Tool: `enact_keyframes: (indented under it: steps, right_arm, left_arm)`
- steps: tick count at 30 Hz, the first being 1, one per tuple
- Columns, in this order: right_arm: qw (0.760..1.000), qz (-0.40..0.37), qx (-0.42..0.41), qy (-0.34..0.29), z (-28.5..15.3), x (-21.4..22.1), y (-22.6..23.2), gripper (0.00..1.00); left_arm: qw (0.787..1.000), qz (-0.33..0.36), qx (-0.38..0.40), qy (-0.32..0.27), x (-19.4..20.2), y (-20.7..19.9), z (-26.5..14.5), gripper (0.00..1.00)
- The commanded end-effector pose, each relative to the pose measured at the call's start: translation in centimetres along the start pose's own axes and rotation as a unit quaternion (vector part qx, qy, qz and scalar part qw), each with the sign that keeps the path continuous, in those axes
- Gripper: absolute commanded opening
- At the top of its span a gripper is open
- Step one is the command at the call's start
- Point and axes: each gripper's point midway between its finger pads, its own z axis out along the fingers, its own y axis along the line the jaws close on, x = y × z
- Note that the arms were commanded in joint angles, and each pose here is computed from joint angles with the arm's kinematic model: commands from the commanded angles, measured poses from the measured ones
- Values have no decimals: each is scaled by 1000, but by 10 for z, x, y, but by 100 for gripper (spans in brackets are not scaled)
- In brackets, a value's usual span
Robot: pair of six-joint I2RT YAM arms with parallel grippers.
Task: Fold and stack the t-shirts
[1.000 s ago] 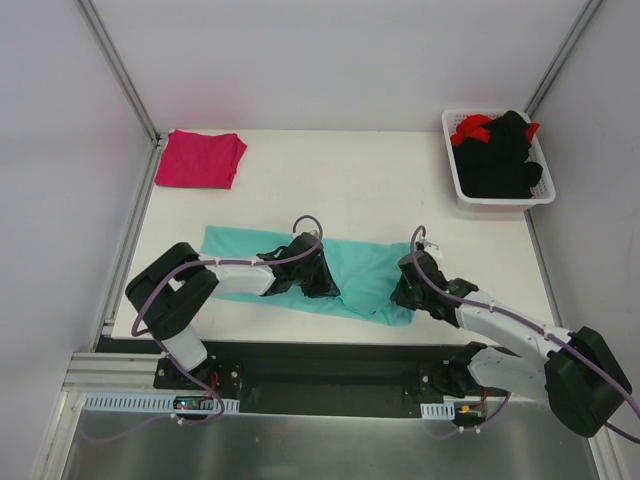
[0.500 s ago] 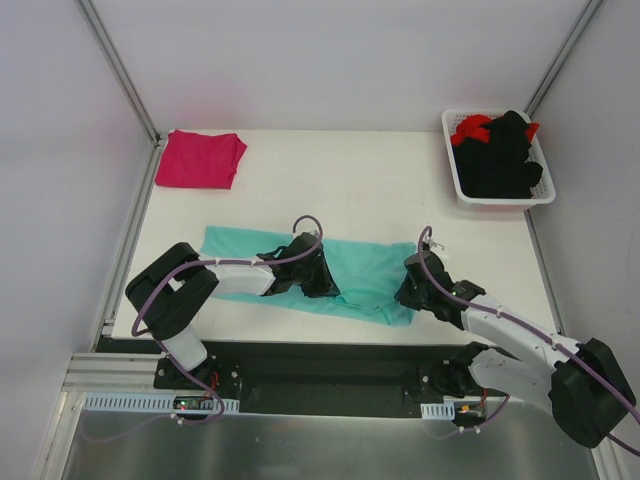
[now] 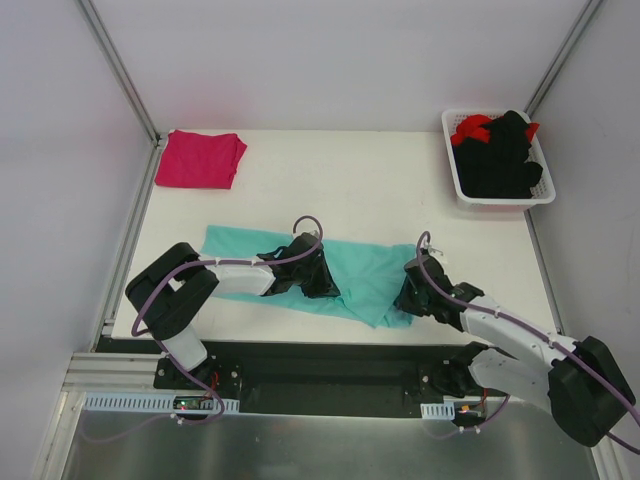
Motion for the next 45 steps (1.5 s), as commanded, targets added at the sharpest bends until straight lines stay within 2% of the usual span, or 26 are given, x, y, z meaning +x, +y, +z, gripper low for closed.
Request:
enact_keyframes:
  steps: [1, 5, 15, 38, 45]
  right_arm:
    - [1000, -5, 6, 7, -1, -4, 3, 30]
    - [1000, -6, -1, 0, -6, -10, 9, 32]
    - [1000, -6, -18, -13, -27, -22, 19, 32]
    - [998, -29, -48, 19, -24, 14, 62, 31]
    - [998, -39, -39, 20, -24, 17, 61, 32]
  left_arm:
    - [999, 5, -37, 7, 7, 16, -2, 11]
    - [999, 6, -36, 5, 7, 15, -2, 11]
    - [999, 6, -34, 7, 7, 13, -1, 11]
    - [999, 6, -36, 8, 6, 13, 0, 11]
    - [999, 8, -34, 11, 7, 13, 0, 12]
